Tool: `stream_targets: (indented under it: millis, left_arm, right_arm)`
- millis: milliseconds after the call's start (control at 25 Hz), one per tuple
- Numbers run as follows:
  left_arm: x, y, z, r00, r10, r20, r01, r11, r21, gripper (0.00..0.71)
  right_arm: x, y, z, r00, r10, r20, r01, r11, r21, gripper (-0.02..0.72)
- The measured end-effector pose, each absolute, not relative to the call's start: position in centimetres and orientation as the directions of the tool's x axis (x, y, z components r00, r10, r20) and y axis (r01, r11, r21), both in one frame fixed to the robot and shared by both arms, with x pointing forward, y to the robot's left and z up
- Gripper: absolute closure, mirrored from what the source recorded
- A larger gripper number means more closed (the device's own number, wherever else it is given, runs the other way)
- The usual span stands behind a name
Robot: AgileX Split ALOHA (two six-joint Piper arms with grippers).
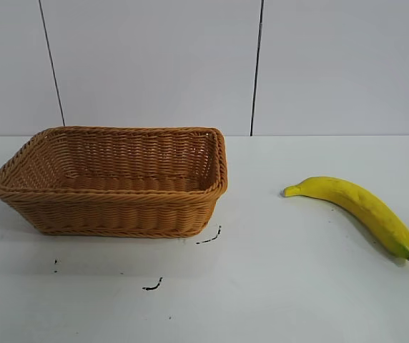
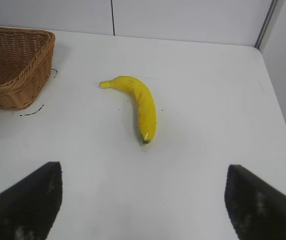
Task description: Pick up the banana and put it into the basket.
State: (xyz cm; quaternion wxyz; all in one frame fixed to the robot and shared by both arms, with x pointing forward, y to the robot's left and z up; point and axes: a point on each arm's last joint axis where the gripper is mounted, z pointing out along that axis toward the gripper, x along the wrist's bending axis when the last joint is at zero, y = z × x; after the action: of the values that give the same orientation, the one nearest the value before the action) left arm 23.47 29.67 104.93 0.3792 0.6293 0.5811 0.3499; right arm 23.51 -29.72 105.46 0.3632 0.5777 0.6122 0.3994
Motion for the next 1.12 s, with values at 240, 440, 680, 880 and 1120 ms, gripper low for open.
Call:
stream_targets:
  millis: [240, 440, 680, 880, 1120]
  left_arm:
    - [23.5, 29.7, 104.9, 0.080, 0.997, 0.000, 0.466, -0.037, 0.884, 0.015]
    - [23.5, 29.7, 104.9, 0.080, 0.997, 0.000, 0.466, -0.037, 0.884, 0.015]
    - [23.5, 29.7, 104.9, 0.080, 0.997, 0.000, 0.466, -0.037, 0.884, 0.015]
    - [23.5, 29.7, 104.9, 0.080, 0.997, 0.000, 0.466, -0.037, 0.884, 0.015]
    - [23.5, 29.7, 104.9, 0.080, 0.997, 0.000, 0.466, -0.037, 0.884, 0.015]
  right_arm:
    - [23.5, -29.7, 105.5, -0.069, 0.997, 0.017, 0.417, 0.013, 0.909, 0.071]
    - [23.5, -29.8, 105.5, -0.065, 0.998, 0.012, 0.417, 0.017, 0.909, 0.071]
    - [24.5, -29.8, 106.7, -0.062, 0.998, 0.007, 0.453, 0.022, 0.891, 0.071]
    - [28.2, -29.5, 109.0, -0.061, 0.998, 0.008, 0.584, 0.029, 0.811, 0.071]
    - [35.4, -29.1, 110.9, -0.059, 0.998, 0.008, 0.744, 0.038, 0.667, 0.071]
